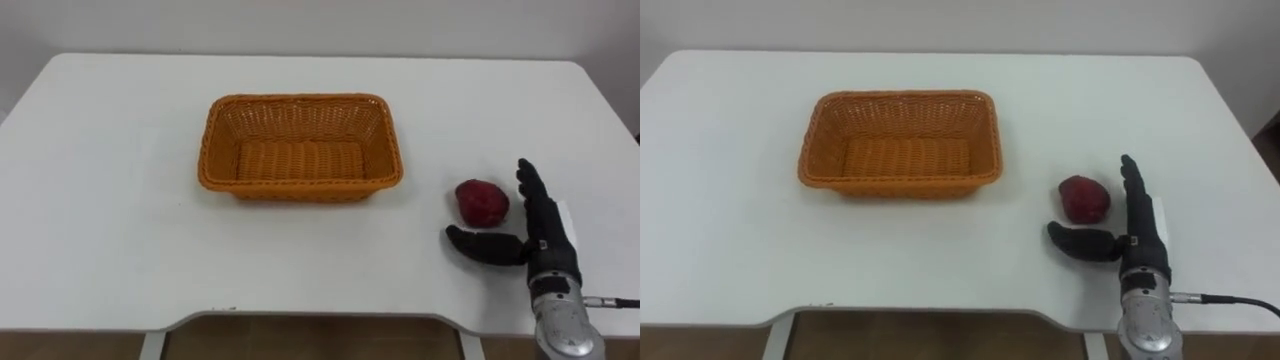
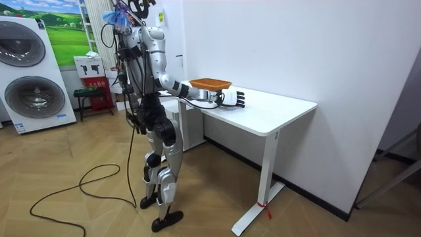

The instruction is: Pick and place apple

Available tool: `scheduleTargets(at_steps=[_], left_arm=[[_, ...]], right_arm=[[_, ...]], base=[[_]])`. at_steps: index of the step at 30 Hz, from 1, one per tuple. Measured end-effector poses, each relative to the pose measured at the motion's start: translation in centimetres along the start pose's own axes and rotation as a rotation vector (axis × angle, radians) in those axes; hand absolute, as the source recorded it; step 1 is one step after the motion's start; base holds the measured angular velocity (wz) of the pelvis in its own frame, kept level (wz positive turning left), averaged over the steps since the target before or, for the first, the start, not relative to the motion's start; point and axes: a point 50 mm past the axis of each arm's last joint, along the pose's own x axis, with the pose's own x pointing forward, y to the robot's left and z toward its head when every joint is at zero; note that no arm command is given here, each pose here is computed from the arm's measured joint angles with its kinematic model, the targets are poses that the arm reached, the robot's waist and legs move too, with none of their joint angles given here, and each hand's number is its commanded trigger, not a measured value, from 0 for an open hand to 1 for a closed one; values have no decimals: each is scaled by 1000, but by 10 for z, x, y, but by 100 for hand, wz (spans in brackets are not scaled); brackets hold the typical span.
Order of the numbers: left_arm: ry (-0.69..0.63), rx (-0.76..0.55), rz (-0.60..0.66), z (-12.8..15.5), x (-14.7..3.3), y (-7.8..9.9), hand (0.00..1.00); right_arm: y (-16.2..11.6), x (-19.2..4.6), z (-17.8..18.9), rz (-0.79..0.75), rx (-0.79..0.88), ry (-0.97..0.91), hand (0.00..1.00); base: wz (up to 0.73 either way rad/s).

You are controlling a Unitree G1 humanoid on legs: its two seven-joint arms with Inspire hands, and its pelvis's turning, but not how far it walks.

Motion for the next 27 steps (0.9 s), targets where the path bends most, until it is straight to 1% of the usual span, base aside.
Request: scheduleTargets(at_steps=[6, 12, 27], left_arm=[[-13, 0, 8, 4, 1, 1, 0], [-18, 0, 9, 5, 1, 1, 0], [-9, 1, -9, 4, 1, -1, 0]], right_arm=[[-7, 3, -4, -55, -50, -2, 100], [-12, 6, -5, -87, -51, -3, 100], [2, 5, 5, -60, -42, -24, 100]], base=[[0], [0], [0]])
